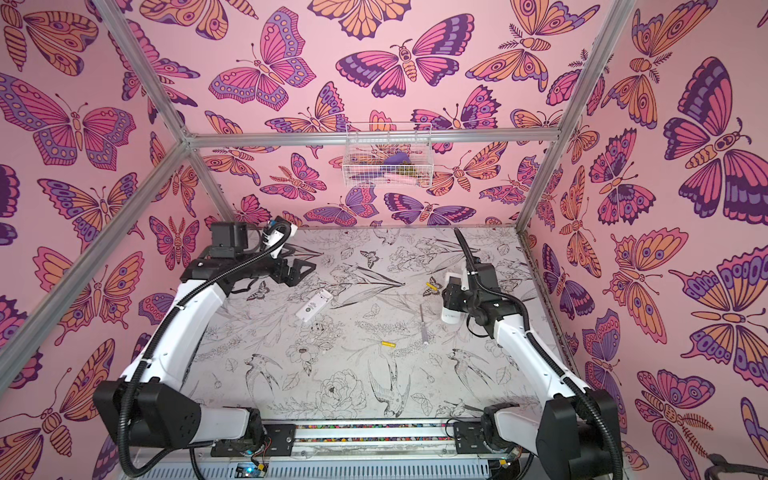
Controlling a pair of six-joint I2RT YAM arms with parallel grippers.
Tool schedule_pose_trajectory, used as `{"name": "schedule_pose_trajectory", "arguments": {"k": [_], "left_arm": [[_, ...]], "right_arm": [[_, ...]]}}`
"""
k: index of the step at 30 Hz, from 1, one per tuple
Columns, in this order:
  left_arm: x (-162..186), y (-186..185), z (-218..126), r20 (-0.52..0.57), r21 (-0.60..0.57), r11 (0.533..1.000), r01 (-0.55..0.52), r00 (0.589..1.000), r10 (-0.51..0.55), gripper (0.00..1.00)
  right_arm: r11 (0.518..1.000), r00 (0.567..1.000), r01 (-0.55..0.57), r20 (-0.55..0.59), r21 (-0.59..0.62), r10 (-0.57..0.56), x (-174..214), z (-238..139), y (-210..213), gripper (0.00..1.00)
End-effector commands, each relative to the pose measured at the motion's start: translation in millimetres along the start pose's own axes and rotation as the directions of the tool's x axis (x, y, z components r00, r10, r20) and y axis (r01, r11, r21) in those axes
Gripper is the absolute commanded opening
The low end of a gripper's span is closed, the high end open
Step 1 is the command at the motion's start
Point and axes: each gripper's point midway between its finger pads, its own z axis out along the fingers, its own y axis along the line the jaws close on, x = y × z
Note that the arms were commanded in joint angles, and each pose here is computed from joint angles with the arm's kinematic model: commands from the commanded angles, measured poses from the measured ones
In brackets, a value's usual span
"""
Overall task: Unload the batteries from the remote control
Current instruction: 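Lift the display remote with the right gripper while the left gripper rises, then carry the remote toward the left gripper while the left gripper approaches it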
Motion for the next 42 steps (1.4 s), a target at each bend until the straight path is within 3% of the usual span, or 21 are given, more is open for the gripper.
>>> {"name": "schedule_pose_trajectory", "arguments": {"k": [1,4,9,13,16,18,21,29,36,42], "left_arm": [[-16,-22,-9,0.035,0.119,0.983,-0.141,0.99,0.137,1.0],[-41,-39,-20,0.14,0.18,0.944,-0.278,0.957,0.255,1.0],[-68,-71,-33,0.32,0.207,0.802,-0.56,0.813,0.486,0.99],[-79,-91,-32,0.405,0.153,0.638,-0.755,0.637,0.656,0.99],[-86,-100,-27,0.442,0.115,0.534,-0.837,0.525,0.728,0.97],[-88,-104,-23,0.459,0.1,0.483,-0.87,0.471,0.754,0.95],[-87,-108,-16,0.477,0.09,0.415,-0.906,0.405,0.78,0.93],[-43,-122,10,0.481,0.104,0.1,-0.99,0.138,0.866,0.92],[-19,-129,22,0.503,0.119,-0.06,-0.991,0.008,0.864,0.88],[-6,-136,29,0.532,0.116,-0.151,-0.982,-0.067,0.844,0.85]], "right_arm": [[0.965,0.976,0.194,0.134,-0.177,-0.172,-29,-13,48,0.03],[0.903,0.943,0.317,0.198,-0.29,-0.267,-27,-16,75,0.03],[0.78,0.893,0.447,0.267,-0.439,-0.361,-21,-23,112,0.03],[0.643,0.856,0.516,0.319,-0.566,-0.406,-19,-34,145,0.03],[0.565,0.838,0.539,0.327,-0.625,-0.437,-15,-38,164,0.04],[0.505,0.821,0.555,0.339,-0.661,-0.459,-12,-42,176,0.04],[0.459,0.81,0.561,0.341,-0.689,-0.478,-10,-44,186,0.04],[0.332,0.761,0.594,0.379,-0.733,-0.526,-7,-52,205,0.03],[0.237,0.735,0.566,0.353,-0.79,-0.579,9,-58,218,0.03],[0.158,0.728,0.523,0.342,-0.837,-0.594,16,-65,237,0.02]]}}
